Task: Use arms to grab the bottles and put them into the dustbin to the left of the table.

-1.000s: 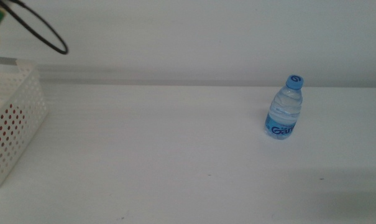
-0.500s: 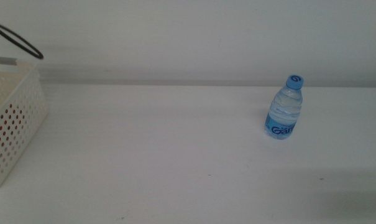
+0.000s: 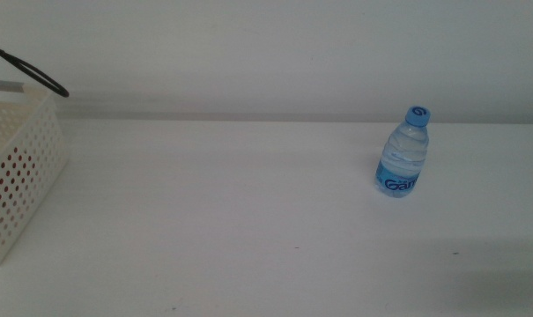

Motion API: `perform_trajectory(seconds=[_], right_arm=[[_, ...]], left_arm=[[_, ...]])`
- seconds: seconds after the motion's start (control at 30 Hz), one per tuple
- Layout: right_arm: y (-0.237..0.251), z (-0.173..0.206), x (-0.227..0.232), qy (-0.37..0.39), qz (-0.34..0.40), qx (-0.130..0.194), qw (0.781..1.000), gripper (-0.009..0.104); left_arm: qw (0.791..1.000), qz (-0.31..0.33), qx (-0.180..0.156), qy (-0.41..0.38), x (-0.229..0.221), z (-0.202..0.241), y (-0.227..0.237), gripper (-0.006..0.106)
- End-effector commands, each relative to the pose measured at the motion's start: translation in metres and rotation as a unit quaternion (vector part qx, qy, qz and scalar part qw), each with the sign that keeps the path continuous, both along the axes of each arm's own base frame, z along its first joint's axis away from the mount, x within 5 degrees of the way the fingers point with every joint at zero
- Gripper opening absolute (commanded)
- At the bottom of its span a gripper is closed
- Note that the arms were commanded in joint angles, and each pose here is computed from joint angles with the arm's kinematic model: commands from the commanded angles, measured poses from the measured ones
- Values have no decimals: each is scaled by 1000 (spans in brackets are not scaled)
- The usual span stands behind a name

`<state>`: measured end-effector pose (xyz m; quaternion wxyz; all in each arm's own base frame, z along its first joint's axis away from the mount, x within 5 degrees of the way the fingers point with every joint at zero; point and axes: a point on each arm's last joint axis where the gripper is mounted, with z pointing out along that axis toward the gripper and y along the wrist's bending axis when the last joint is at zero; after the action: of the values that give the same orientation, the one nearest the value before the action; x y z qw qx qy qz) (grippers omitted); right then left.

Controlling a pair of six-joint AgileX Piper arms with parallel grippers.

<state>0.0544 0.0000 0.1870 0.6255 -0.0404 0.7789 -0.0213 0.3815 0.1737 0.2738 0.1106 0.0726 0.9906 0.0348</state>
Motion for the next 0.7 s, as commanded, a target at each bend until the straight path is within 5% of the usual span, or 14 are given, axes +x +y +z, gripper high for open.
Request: perform_trajectory(seconds=[0.0,0.67], right_arm=[[0,-11,-1,-3,-1,-9,1000,90],[0,-11,-1,-3,-1,-9,1000,90]], left_arm=[[1000,7,-22,20,-7,6,-4,-2],[998,-16,-34,45,-11,-9,-8,1]])
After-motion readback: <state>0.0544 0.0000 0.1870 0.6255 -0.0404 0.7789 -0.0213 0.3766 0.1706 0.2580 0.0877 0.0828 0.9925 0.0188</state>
